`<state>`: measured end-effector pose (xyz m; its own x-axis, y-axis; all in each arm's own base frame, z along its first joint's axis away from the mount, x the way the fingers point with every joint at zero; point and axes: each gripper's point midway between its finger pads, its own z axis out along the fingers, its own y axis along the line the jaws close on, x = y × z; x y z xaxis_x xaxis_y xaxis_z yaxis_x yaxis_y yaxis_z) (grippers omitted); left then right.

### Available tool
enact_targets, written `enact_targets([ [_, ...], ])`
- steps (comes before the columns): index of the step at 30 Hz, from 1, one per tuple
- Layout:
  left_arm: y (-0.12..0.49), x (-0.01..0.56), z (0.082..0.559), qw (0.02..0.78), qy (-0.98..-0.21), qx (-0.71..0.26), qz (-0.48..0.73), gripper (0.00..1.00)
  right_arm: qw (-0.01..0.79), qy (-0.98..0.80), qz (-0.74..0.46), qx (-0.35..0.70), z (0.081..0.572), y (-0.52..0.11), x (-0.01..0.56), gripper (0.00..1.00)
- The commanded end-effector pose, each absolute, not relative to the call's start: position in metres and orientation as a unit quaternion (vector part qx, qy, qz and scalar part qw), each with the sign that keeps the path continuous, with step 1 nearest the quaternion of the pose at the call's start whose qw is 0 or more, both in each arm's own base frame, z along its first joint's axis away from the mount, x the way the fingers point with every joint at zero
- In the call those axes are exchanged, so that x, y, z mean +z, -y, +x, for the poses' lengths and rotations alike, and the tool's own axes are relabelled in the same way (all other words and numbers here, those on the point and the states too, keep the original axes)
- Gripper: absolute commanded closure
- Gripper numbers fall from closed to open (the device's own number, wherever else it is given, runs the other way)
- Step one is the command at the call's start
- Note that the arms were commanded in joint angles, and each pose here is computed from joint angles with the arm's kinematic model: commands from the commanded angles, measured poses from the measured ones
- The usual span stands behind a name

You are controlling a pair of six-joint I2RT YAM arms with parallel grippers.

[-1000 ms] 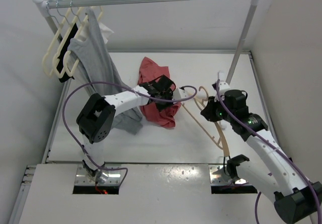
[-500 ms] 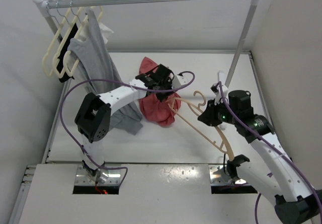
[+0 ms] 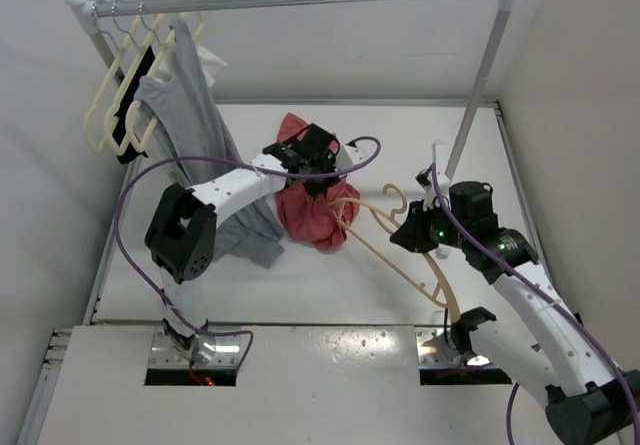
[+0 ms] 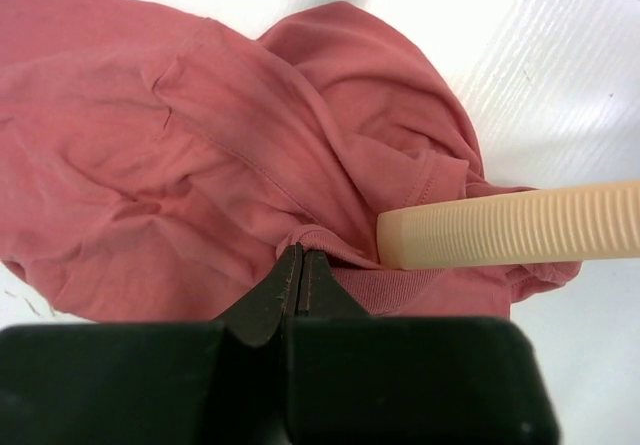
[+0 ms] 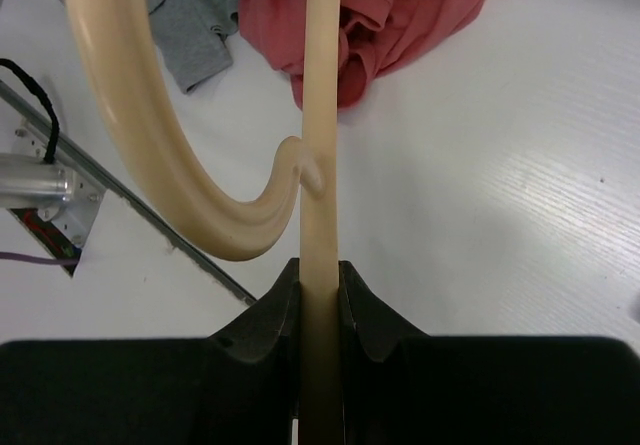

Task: Place the t-shirt on the hanger
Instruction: Place tshirt on hanger

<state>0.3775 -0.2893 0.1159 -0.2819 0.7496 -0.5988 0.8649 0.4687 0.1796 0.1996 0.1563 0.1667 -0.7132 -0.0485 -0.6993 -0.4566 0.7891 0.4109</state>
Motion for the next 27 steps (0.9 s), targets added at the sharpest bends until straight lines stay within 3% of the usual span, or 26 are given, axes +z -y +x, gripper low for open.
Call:
enact_targets([
  [1, 0.284, 0.156, 0.386, 0.363, -0.786, -0.096, 0.491, 1.0, 0.363, -0.861, -0.164, 0.317, 0.195, -0.165, 0.183, 1.0],
  [7, 0.287, 0.162, 0.383, 0.366, -0.782, -0.105, 0.493, 1.0, 0.353, -0.851, -0.178, 0.346, 0.186, -0.174, 0.183, 1.0],
  [27, 0.261, 0.136, 0.375, 0.335, -0.794, -0.067, 0.503, 1.0, 0.386, -0.863, -0.164, 0.281, 0.182, -0.147, 0.206, 1.0],
])
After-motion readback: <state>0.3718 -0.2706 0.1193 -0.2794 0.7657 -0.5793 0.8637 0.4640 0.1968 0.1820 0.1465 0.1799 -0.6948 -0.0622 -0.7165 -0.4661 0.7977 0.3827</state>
